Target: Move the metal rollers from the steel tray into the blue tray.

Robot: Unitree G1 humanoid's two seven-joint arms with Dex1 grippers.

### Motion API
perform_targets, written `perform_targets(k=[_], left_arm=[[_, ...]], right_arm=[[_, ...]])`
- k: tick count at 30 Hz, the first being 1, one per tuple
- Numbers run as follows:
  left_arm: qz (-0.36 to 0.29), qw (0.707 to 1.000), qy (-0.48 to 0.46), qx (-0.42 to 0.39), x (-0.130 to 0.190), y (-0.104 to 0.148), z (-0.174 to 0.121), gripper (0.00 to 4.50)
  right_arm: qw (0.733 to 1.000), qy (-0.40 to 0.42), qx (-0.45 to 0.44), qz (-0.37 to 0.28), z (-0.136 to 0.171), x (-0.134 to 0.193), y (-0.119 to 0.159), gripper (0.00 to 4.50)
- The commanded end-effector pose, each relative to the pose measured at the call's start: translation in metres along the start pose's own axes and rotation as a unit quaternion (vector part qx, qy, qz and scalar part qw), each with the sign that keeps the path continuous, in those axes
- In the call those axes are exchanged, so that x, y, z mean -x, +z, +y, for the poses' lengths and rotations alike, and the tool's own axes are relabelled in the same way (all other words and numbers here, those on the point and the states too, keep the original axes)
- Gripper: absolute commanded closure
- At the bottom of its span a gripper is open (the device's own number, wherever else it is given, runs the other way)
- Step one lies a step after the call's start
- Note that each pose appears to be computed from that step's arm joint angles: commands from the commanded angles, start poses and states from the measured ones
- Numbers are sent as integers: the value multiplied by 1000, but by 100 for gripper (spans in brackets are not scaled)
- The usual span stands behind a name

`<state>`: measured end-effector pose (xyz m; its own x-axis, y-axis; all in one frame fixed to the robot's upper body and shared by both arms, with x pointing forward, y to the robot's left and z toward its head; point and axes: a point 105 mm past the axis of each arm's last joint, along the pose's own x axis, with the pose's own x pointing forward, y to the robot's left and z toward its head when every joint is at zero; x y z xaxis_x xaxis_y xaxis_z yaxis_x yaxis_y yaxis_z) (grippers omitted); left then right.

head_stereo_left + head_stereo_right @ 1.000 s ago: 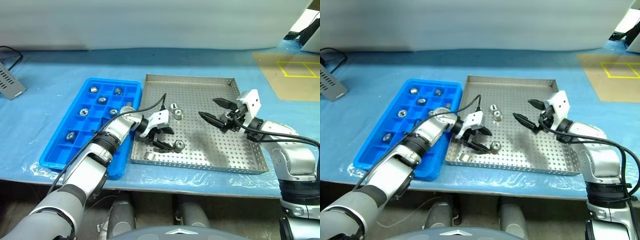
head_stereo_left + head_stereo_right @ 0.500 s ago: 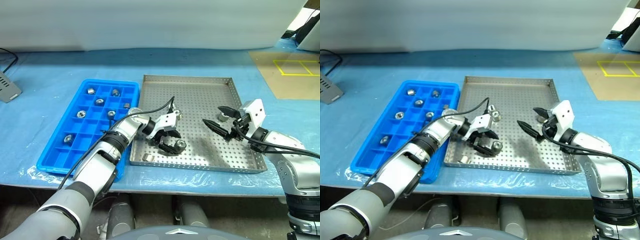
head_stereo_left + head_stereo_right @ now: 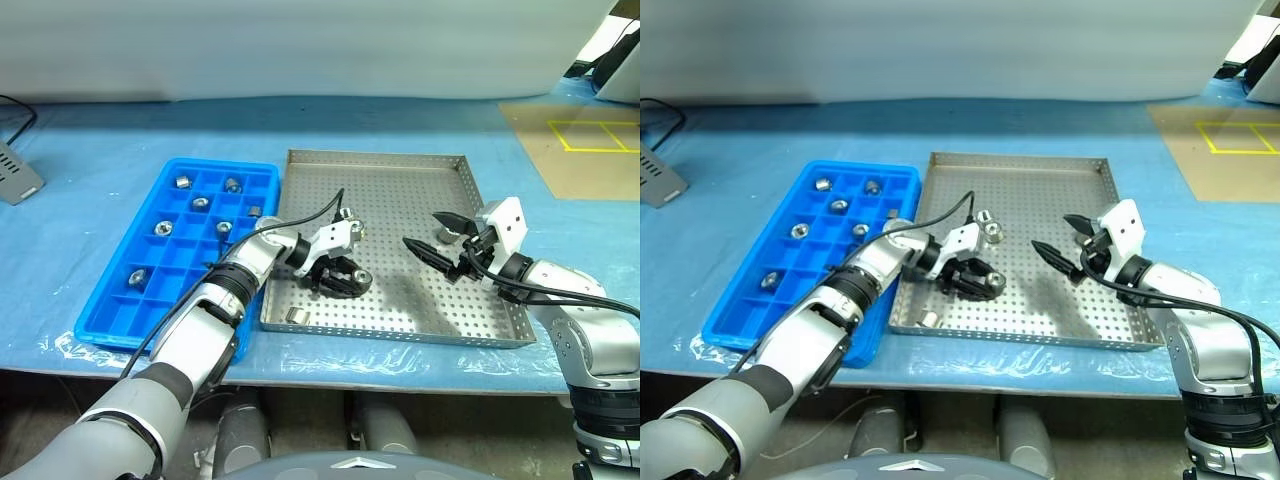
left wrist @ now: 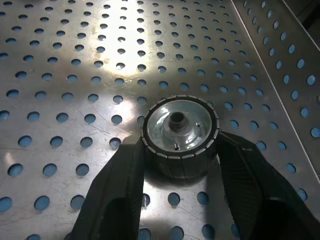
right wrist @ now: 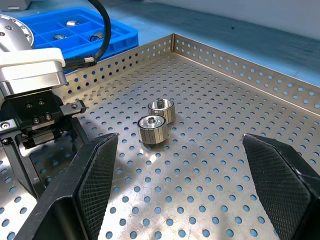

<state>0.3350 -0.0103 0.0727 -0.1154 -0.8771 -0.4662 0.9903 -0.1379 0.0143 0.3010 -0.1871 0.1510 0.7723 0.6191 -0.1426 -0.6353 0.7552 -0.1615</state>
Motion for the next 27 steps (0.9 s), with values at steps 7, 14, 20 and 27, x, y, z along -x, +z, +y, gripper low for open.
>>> perform_targets(k=[7, 14, 20, 27], left_arm=[[-34, 994, 83, -66, 13, 27, 21, 276], [-73, 985, 107, -110, 62, 52, 19, 276], [-68, 976, 164, -128, 122, 47, -11, 276], [-59, 945, 318, -44, 178, 19, -5, 276]], right_arm=[[1000, 14, 8, -25, 5, -1, 16, 34], [997, 63, -14, -30, 19, -5, 20, 34], [991, 130, -29, -2, 39, -15, 8, 34], [982, 176, -64, -29, 52, -41, 12, 34]])
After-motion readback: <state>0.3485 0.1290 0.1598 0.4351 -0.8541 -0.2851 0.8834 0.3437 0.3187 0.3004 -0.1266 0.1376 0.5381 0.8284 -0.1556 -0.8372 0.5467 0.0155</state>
